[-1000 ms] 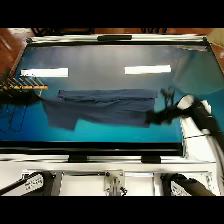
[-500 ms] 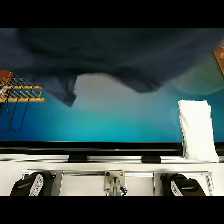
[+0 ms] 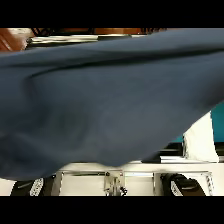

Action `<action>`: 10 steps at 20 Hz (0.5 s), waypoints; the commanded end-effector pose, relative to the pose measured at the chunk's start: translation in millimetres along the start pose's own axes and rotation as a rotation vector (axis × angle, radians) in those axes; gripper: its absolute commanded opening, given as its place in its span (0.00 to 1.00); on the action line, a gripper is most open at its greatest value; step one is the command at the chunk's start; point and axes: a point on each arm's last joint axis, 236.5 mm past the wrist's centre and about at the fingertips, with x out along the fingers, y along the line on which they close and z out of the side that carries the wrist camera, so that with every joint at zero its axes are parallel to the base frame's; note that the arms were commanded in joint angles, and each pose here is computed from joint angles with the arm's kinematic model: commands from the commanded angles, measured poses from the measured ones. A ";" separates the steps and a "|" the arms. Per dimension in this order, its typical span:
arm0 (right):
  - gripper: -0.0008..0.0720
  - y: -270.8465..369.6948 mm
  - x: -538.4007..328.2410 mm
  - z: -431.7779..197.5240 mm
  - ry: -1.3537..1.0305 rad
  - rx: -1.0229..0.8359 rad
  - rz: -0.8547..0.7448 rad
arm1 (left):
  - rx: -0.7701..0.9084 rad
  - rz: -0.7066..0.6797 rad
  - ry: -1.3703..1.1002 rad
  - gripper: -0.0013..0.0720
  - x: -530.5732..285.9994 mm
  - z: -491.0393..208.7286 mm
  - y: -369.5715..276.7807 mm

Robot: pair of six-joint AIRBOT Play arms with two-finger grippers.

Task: Fold the shirts.

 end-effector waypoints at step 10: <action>0.12 7.3 321.6 -362.4 0.774 0.032 -0.059 | -0.152 -0.130 0.744 0.07 313.0 -332.1 48.1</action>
